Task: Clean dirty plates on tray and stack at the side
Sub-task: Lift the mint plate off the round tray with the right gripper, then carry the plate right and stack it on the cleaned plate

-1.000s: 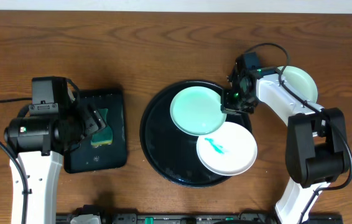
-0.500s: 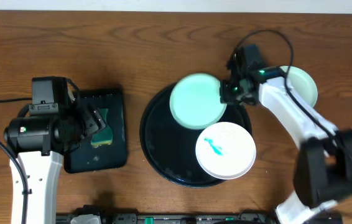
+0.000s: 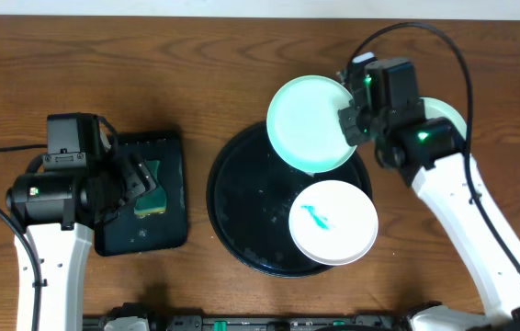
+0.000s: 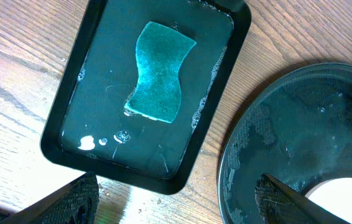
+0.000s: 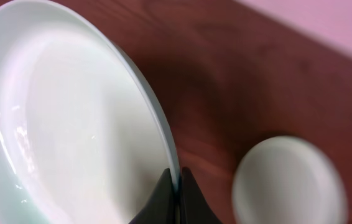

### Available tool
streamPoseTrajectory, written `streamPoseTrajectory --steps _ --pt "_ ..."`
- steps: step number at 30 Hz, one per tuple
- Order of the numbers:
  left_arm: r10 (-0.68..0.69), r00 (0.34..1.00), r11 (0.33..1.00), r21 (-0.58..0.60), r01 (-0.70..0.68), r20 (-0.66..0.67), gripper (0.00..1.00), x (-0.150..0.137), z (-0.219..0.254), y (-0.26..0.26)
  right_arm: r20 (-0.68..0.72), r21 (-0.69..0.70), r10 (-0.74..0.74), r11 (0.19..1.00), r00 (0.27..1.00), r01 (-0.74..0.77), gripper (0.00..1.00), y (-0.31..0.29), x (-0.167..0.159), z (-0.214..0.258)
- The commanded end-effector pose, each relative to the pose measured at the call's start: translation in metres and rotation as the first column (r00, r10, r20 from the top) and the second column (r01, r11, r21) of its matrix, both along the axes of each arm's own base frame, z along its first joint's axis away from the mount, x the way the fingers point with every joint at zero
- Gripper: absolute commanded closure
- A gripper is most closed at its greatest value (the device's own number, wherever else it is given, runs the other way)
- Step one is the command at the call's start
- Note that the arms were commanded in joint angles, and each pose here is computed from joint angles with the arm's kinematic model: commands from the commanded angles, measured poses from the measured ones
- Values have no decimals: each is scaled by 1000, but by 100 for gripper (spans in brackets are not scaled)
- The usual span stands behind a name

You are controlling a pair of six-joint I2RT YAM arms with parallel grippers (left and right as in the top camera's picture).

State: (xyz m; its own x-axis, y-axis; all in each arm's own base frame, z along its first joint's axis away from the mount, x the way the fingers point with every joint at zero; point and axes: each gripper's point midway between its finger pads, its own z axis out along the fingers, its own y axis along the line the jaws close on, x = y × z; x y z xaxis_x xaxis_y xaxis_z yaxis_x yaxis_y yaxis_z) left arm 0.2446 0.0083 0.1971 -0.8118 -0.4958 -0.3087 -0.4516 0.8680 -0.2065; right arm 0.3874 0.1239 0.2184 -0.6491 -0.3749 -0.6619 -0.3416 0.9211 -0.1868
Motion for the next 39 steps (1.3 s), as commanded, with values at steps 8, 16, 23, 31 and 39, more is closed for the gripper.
streamPoseTrajectory --steps 8,16,23,31,39 --pt "-15 1000 1000 -5 15 -2 19 -1 0 -2 235 -622 91 779 968 78 99 1 -17 58" --pt "-15 1000 1000 -5 15 -2 19 -1 0 -2 305 -816 174 554 936 163 99 22 -39 97" --pt "-15 1000 1000 -5 15 -2 19 -1 0 -2 331 -866 274 468 903 176 99 56 -57 122" --pt "-15 1000 1000 -5 15 -2 19 -1 0 -2 314 -887 335 437 889 148 99 73 -68 125" --pt "-29 1000 1000 1 29 -1 19 -1 0 -2 311 -890 333 430 890 150 99 72 -69 126"
